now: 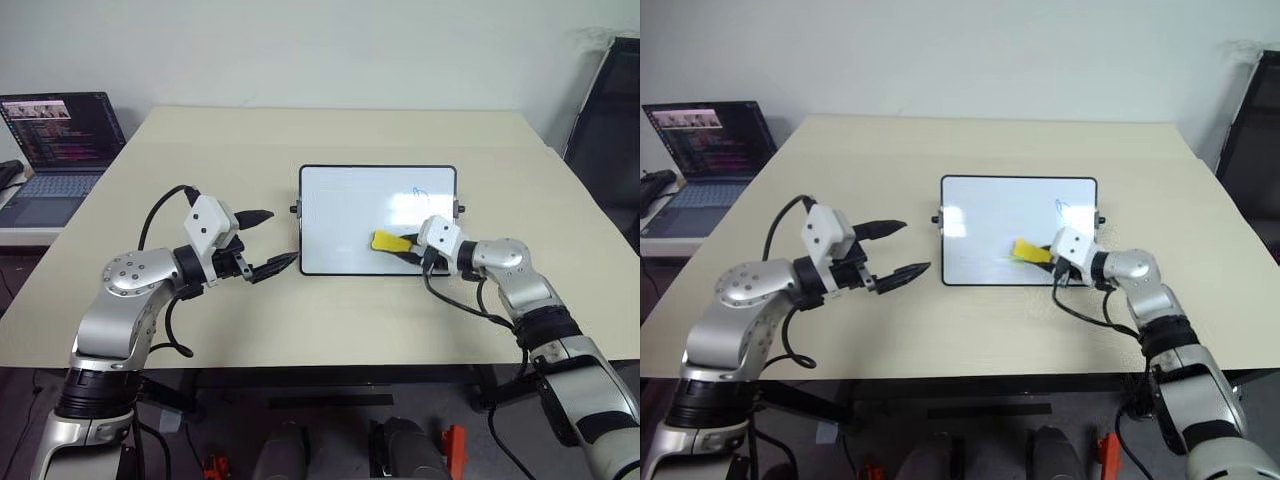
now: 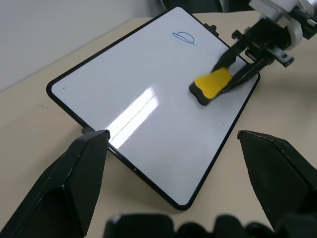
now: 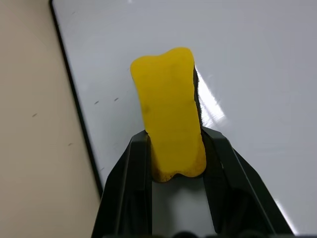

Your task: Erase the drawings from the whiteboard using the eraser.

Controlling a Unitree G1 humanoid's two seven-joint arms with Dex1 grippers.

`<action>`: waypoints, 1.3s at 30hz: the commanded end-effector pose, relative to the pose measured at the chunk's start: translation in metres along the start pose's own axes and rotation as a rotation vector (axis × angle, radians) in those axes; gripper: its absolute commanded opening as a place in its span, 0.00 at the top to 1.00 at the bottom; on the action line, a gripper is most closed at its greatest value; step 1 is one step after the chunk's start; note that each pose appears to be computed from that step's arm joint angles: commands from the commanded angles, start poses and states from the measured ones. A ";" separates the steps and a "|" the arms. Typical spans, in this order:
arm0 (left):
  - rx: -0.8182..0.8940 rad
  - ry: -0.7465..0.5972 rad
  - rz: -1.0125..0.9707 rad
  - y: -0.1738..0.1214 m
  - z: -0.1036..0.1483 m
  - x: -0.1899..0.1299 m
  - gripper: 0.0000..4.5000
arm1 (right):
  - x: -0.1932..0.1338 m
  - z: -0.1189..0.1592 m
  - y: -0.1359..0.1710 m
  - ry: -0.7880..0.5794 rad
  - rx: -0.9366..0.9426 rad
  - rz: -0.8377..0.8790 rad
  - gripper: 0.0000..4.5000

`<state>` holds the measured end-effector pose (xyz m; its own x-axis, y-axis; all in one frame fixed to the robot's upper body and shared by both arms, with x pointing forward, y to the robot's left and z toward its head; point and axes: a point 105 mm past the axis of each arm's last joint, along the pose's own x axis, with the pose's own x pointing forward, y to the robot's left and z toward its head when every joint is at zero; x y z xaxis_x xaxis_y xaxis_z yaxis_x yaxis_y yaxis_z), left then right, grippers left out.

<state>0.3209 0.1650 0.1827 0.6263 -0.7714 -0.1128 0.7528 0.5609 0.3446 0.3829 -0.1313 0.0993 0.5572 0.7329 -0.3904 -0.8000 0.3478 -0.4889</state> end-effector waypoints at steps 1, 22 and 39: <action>0.042 -0.035 0.012 0.004 0.013 -0.002 0.00 | -0.006 -0.021 0.004 0.096 0.035 0.019 0.77; 0.085 -0.011 0.069 0.020 0.022 -0.019 0.00 | -0.148 0.043 -0.066 0.144 -0.107 -0.138 0.78; 0.119 -0.047 0.049 0.023 0.036 -0.008 0.00 | -0.152 0.046 -0.058 0.138 -0.155 -0.081 0.78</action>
<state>0.3257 0.1758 0.2150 0.6558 -0.7507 -0.0795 0.7024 0.5683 0.4286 0.3364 -0.2383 0.2121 0.6418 0.6066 -0.4693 -0.7336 0.3072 -0.6062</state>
